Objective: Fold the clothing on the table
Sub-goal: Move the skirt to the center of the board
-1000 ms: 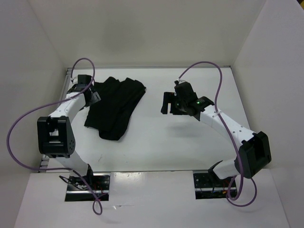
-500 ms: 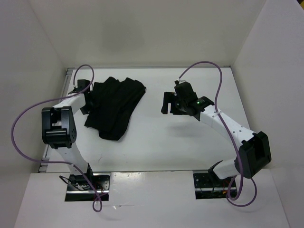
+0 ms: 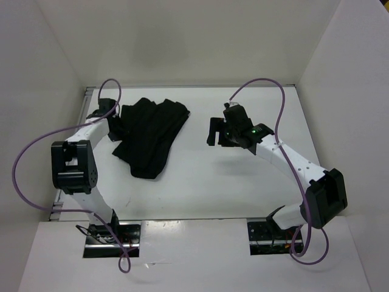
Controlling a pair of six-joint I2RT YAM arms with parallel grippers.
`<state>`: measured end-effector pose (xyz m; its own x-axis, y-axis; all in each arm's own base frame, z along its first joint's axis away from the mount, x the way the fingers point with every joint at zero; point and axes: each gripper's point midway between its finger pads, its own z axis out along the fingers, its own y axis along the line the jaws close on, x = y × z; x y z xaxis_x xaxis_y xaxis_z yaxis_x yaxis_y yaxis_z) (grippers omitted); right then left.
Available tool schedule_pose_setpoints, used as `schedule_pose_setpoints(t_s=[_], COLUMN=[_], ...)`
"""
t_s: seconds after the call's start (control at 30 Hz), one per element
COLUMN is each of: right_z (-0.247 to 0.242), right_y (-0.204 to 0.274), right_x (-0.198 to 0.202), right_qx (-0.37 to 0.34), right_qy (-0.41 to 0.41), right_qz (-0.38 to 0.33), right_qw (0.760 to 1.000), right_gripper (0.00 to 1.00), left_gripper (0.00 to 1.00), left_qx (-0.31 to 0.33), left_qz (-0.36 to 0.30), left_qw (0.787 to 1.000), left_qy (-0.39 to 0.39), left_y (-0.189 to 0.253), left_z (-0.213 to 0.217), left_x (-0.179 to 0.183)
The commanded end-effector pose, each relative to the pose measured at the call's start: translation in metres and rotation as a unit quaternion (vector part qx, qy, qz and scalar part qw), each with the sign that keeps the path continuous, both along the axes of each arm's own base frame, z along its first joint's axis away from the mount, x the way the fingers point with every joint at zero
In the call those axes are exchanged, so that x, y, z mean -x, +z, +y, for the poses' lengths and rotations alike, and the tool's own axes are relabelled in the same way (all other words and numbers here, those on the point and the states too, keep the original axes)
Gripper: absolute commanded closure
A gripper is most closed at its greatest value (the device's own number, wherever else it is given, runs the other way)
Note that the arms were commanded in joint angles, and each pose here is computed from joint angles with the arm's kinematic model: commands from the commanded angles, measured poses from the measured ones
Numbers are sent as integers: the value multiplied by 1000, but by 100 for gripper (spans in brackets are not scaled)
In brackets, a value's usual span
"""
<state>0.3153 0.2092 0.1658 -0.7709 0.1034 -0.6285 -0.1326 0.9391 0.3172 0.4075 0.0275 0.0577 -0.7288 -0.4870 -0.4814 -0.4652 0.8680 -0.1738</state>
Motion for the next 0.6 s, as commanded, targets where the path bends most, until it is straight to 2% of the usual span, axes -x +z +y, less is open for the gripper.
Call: schedule_pose_setpoints(t_s=[0.0,0.1,0.13,0.27,0.3,0.33,0.37,0.4,0.43,0.47,0.5,0.53,0.57], right_z=[-1,-6,-11,-36,-43,-50,-66,-74,-81,-95,-101,-105,-111], right_y=[15,22,26,54,60,66,79,86,92,105,110,115,116], right_x=[1,-1,-3,-7,-9,-10,-12,-13,-13,-12,-11,-10,-9], right_qx=[-1,2,8,15,12,8,9,5,1,0,-2,-5,-2], right_qy=[1,-9,-20,-70,-86,-103,-130,-147,-163,-185,-194,-199,-208], right_qz=[-23,-37,-47,-90,-98,-106,-125,-135,-144,-162,-171,-176,-177], right_qw=[1000,999,999,993,991,989,983,980,976,969,966,964,962], right_gripper=[12,12,12,12,12,12,12,12,12,12,12,12,12], left_gripper=[100,100,100,100,100,93,83,74,69,46,42,37,32], left_qx=[17,61,91,189,215,242,295,323,337,354,358,354,336], left_qz=[-165,-224,-248,-255,-243,-244,-214,-183,-180,-157,-143,-139,-145], left_qw=[981,952,934,873,849,823,784,757,737,729,717,721,739], left_qy=[-103,-200,-242,-371,-417,-452,-502,-538,-557,-564,-580,-580,-566], left_y=[145,210,234,256,252,254,244,229,226,216,211,209,206], left_z=[-47,-103,-128,-224,-257,-280,-307,-336,-353,-368,-383,-387,-386], left_x=[-32,-19,-13,32,50,59,80,105,113,120,136,136,127])
